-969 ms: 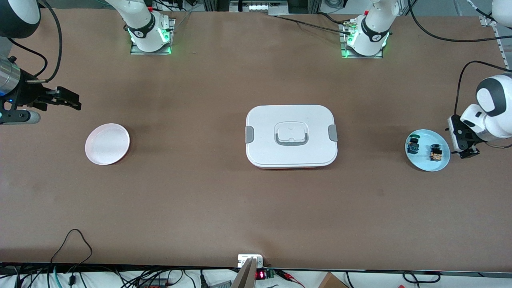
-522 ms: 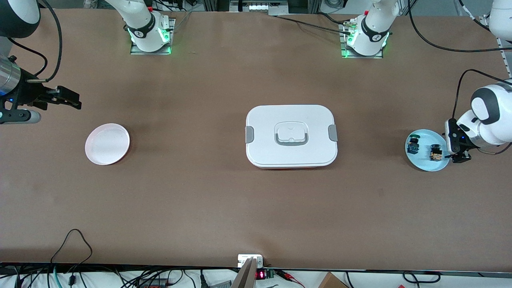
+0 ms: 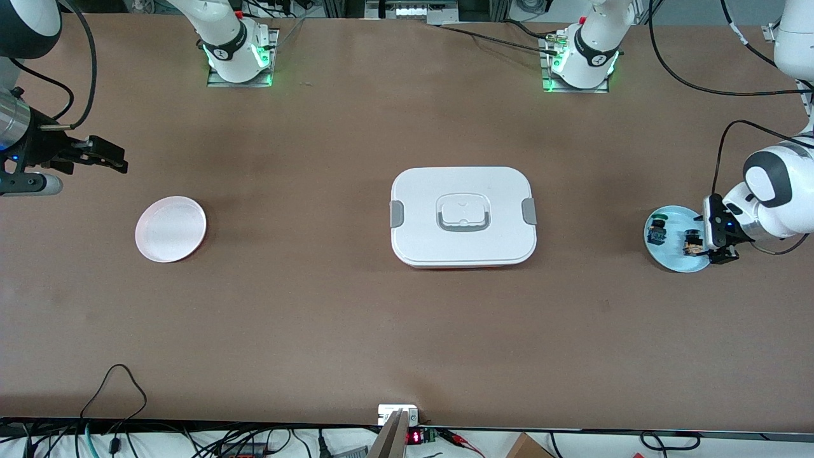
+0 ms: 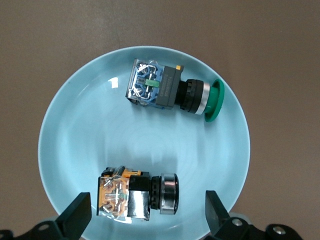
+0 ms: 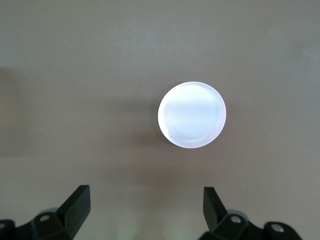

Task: Transfer orange switch to right arm and place
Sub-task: 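Move the left gripper over the light-blue plate toward the orange switch, then lower the left gripper and grasp the orange switch, then lift the switch with the left gripper while the right gripper approaches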

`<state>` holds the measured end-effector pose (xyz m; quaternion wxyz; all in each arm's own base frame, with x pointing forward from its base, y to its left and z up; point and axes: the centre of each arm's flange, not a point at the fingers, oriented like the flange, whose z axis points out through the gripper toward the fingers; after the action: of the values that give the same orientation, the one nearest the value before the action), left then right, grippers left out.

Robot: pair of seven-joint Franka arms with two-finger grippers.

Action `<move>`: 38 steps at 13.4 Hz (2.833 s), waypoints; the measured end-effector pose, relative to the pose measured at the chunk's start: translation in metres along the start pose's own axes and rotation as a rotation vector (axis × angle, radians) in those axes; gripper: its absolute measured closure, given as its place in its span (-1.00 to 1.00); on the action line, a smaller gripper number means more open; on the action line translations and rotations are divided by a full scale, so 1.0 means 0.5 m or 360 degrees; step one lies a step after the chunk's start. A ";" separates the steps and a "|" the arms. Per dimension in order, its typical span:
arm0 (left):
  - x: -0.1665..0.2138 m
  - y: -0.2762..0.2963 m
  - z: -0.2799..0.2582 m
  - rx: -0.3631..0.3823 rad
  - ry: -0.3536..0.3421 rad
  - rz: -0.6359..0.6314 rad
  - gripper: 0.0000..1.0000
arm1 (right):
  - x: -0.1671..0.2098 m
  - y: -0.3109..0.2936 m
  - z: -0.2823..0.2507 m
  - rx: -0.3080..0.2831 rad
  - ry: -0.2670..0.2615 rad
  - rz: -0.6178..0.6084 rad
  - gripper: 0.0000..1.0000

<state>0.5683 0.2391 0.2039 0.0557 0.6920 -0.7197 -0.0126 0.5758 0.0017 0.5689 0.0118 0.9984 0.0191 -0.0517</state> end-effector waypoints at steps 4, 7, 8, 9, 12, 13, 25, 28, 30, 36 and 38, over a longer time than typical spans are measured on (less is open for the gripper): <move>-0.003 -0.010 0.002 0.0015 0.0010 -0.0012 -1.00 | 0.004 0.004 0.005 0.0000 -0.0003 0.0005 -1.00; -0.005 -0.017 0.016 0.0025 0.0014 -0.0018 -1.00 | 0.005 0.006 0.005 0.0000 0.0005 0.0009 -1.00; -0.006 -0.018 0.022 0.0028 0.0013 -0.0019 -1.00 | 0.005 0.006 0.004 0.0000 0.0006 0.0009 -1.00; -0.007 -0.020 0.026 0.0029 0.0013 -0.0019 -1.00 | 0.005 0.007 0.004 0.0000 0.0007 0.0009 -1.00; -0.011 -0.022 0.044 0.0048 0.0005 -0.0024 -0.99 | 0.005 0.010 0.002 0.0000 0.0012 0.0014 -1.00; -0.014 -0.022 0.050 0.0052 0.0004 -0.0026 -0.95 | 0.004 0.012 0.000 0.0000 0.0014 0.0016 -1.00; -0.017 -0.006 0.006 -0.0129 0.0228 -0.0111 -0.44 | 0.005 0.012 -0.002 -0.0001 0.0028 0.0016 -1.00; 0.041 -0.009 -0.131 -0.0240 0.0550 -0.0125 -0.44 | 0.006 0.012 -0.003 -0.0001 0.0033 0.0017 -1.00; 0.103 0.004 -0.204 -0.0355 0.0865 -0.0087 -0.44 | 0.006 0.012 -0.003 -0.0001 0.0034 0.0018 -1.00; 0.469 -0.040 -0.286 -0.0468 0.1765 0.0318 -0.44 | 0.011 0.001 0.005 0.0096 0.0025 0.0021 -1.00; 0.579 -0.045 -0.328 -0.0471 0.1980 0.0333 -0.44 | 0.009 0.023 0.010 0.0244 0.0006 0.0079 -1.00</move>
<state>0.5961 -0.0407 0.3826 0.5579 0.4814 -0.6072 0.2972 0.5801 -0.0099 0.5635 -0.0634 0.9966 -0.0097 -0.0508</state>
